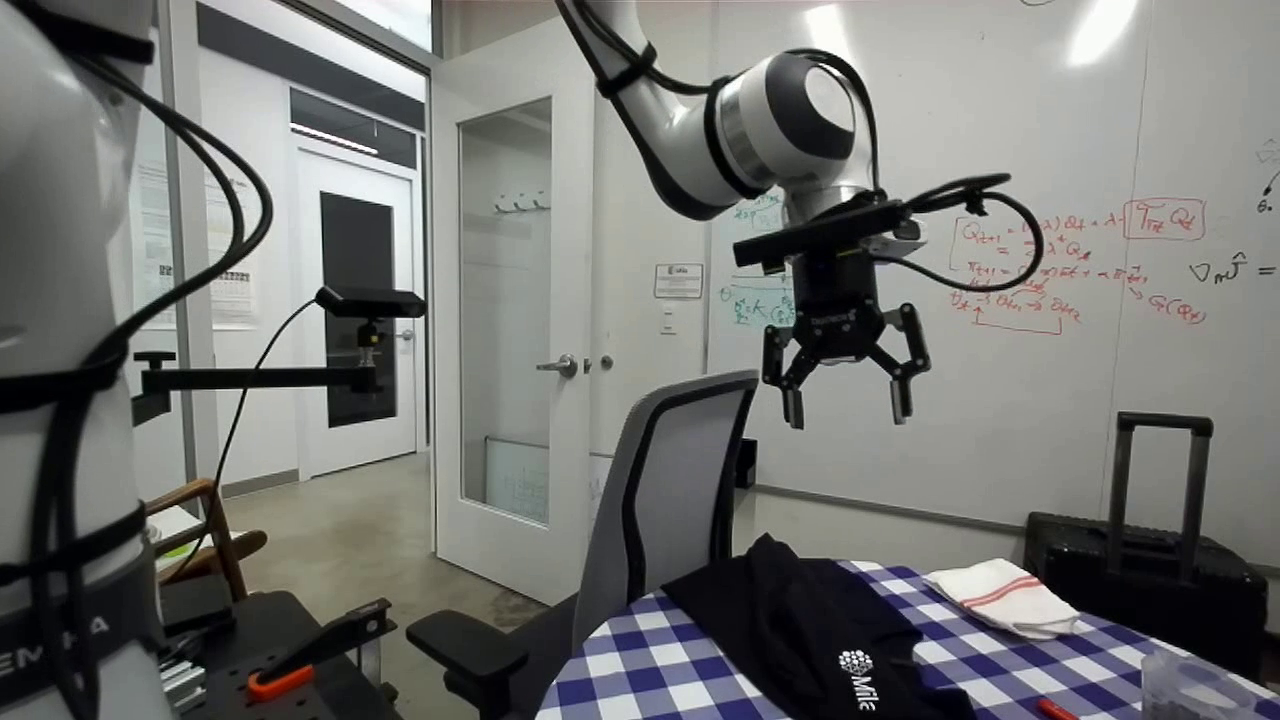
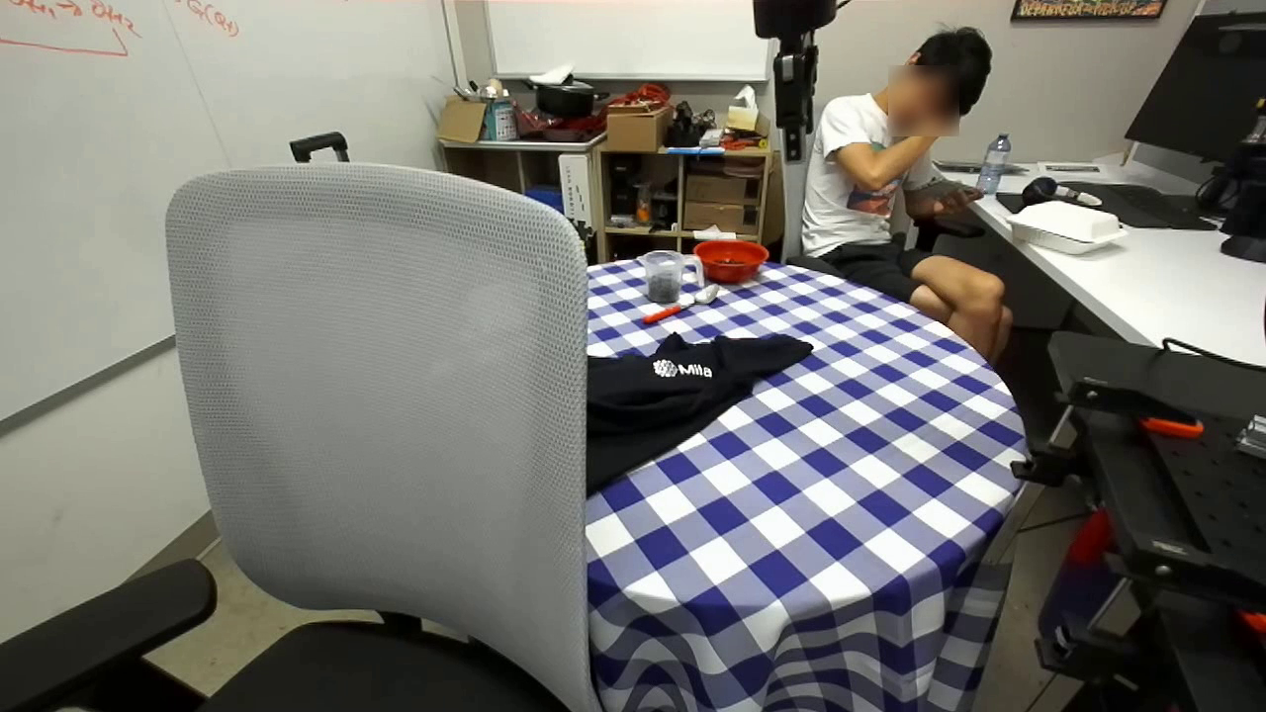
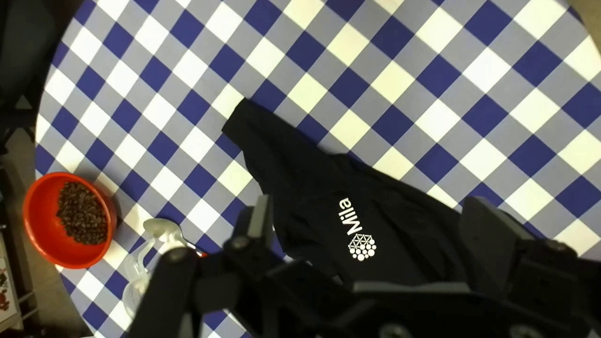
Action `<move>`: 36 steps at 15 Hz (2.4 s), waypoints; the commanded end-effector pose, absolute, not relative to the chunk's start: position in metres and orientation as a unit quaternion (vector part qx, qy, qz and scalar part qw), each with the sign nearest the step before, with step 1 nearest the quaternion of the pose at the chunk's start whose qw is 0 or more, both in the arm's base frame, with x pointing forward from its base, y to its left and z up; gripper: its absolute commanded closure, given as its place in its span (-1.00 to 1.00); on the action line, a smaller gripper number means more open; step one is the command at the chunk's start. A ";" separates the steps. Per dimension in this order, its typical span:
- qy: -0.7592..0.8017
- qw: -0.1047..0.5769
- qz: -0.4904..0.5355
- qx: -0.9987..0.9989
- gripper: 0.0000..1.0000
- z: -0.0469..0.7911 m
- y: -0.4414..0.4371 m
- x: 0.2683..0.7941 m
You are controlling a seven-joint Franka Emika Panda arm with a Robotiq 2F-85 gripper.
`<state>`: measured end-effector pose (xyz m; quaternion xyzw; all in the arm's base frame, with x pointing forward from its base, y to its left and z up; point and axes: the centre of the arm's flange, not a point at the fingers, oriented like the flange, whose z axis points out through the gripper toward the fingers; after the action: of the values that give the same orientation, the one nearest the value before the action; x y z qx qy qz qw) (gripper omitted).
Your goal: Pick up the black hood and hang it on the chair
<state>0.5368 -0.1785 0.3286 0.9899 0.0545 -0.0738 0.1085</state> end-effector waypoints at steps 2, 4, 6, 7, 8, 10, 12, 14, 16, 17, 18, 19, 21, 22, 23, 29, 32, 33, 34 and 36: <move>0.108 0.097 -0.089 0.985 -1.00 0.292 -0.210 0.613; 0.141 0.101 -0.096 0.980 -1.00 0.273 -0.210 0.634; 0.175 0.107 -0.100 0.974 -1.00 0.256 -0.205 0.654; 0.189 0.108 -0.101 0.971 -1.00 0.246 -0.203 0.664; 0.201 0.111 -0.102 0.968 -1.00 0.237 -0.202 0.674; 0.221 0.114 -0.104 0.963 -1.00 0.220 -0.205 0.691; 0.232 0.120 -0.109 0.959 -1.00 0.201 -0.214 0.706; 0.236 0.121 -0.116 0.957 -1.00 0.182 -0.225 0.718; 0.242 0.126 -0.124 0.954 -1.00 0.161 -0.237 0.727; 0.247 0.128 -0.130 0.952 -1.00 0.151 -0.242 0.730; 0.254 0.129 -0.138 0.948 -1.00 0.139 -0.246 0.731; 0.258 0.129 -0.144 0.947 -1.00 0.130 -0.249 0.733; 0.268 0.124 -0.158 0.942 -1.00 0.110 -0.252 0.735; 0.272 0.121 -0.165 0.940 -1.00 0.100 -0.253 0.736; 0.276 0.119 -0.172 0.938 -1.00 0.092 -0.254 0.736; 0.290 0.108 -0.207 0.928 -1.00 0.056 -0.261 0.739; 0.297 0.102 -0.213 0.925 -1.00 0.046 -0.263 0.744; 0.299 0.101 -0.214 0.924 -1.00 0.043 -0.263 0.745; 0.302 0.098 -0.214 0.924 -1.00 0.040 -0.263 0.748; 0.306 0.094 -0.211 0.924 -1.00 0.036 -0.264 0.752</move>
<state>0.7093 -0.2500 0.0488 0.9274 0.2926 -0.2100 0.1016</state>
